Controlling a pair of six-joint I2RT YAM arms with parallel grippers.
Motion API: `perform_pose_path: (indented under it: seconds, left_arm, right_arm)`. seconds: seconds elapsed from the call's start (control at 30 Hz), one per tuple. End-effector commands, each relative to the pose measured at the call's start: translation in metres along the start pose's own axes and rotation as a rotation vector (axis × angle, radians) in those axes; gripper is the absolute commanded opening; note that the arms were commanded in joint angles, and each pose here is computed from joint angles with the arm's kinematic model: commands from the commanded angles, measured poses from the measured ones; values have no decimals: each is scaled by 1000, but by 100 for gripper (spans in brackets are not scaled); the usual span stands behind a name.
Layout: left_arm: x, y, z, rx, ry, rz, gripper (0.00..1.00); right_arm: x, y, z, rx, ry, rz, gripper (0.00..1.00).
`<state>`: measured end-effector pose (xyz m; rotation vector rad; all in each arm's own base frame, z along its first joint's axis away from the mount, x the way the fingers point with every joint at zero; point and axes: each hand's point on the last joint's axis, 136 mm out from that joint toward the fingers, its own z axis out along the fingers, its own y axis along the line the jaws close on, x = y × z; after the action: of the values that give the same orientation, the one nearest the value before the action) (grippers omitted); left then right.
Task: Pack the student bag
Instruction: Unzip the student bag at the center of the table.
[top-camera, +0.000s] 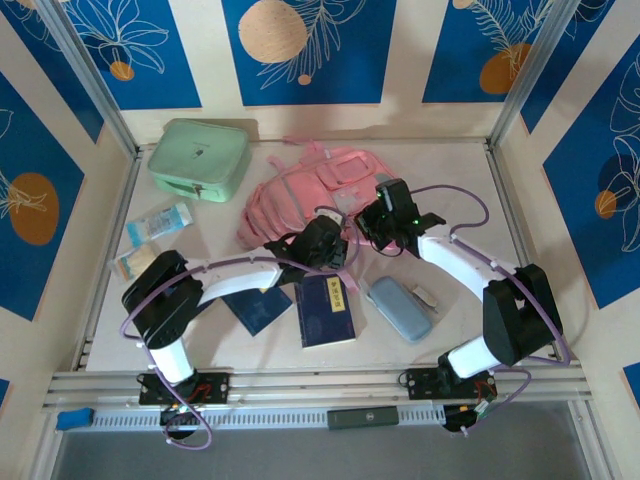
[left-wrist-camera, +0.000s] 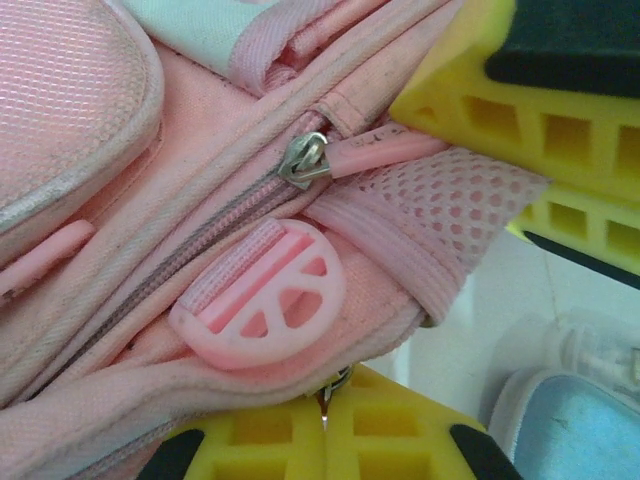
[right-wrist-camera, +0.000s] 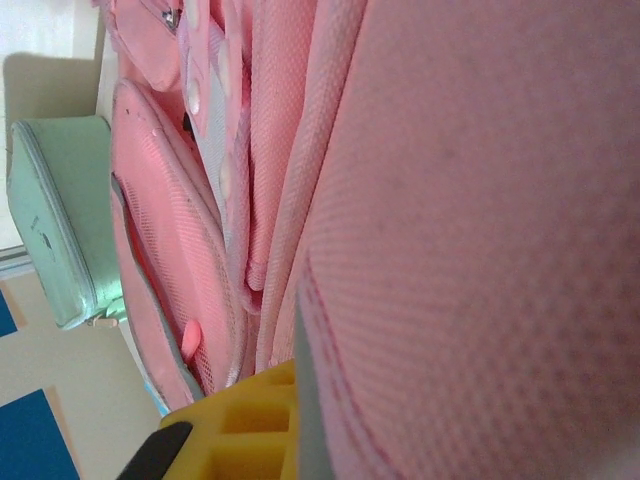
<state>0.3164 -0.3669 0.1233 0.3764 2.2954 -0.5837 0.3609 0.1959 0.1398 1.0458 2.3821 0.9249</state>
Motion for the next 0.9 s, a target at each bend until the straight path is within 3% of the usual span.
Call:
perform_pose_path:
  seconds: [0.0,0.4,0.67,0.7,0.87]
  left_arm:
    - [-19,-8,-20,69,-48,-15,0]
    - [30,37,-49,85,142,-16,0]
    - [32,20,-29,162,197,-36,0]
    - [31,21,-26,153,194,-45,7]
    - [18,18,-20,156,140,-59,19]
  right_arm:
    - [-8,29,-14,-79,1,-32,0]
    - [-21,35,-20,-96,0,-32,0]
    - [-7,39,-14,-99,25,-26,0]
    - [-6,39,-14,-99,28,-25,0]
    - [-1,37,-12,-86,25,-32,0]
